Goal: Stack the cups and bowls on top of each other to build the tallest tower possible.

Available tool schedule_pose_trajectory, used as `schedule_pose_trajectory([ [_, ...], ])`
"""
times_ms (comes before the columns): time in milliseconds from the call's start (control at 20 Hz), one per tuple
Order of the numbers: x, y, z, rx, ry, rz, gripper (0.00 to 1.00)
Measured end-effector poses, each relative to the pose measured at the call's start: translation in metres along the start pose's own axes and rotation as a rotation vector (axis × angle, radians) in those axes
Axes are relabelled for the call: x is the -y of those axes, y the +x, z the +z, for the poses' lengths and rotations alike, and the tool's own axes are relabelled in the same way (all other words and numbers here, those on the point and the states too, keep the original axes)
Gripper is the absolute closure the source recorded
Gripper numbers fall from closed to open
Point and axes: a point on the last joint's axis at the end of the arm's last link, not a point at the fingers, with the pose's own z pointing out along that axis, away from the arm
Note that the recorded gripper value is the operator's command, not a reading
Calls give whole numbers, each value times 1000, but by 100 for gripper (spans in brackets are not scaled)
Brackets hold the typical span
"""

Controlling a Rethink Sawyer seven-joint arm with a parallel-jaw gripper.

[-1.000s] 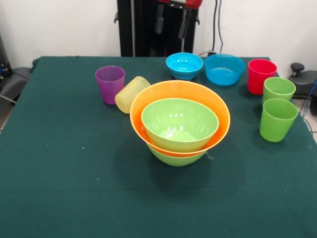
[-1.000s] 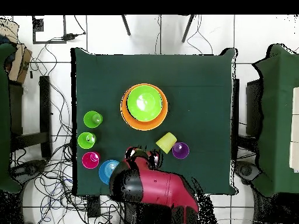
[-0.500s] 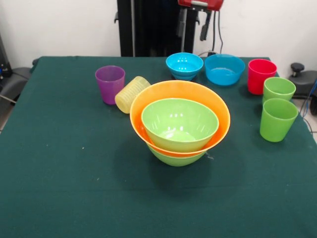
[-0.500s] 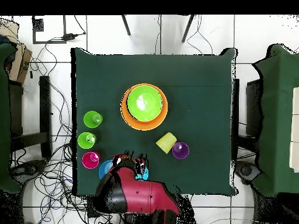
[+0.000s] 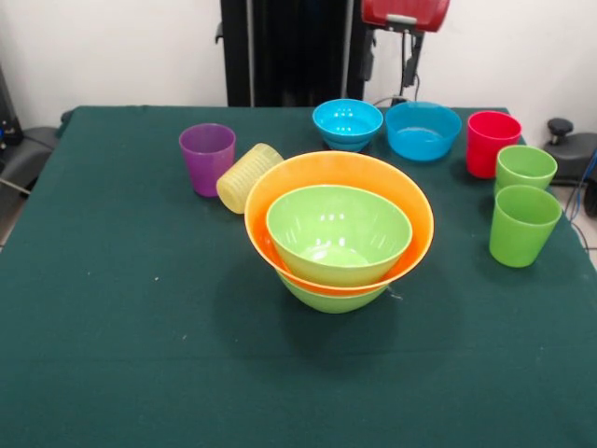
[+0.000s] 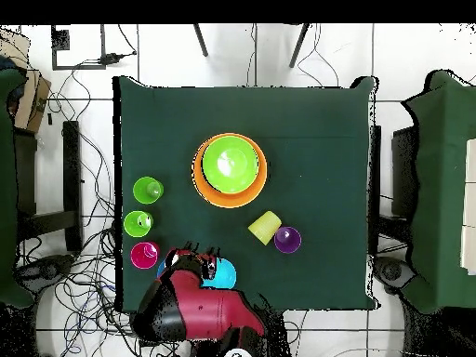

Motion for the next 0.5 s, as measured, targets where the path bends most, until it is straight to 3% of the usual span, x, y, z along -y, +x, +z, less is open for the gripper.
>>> schedule_pose_trajectory([
  [500, -22, 24, 12, -50, 3, 13, 0],
])
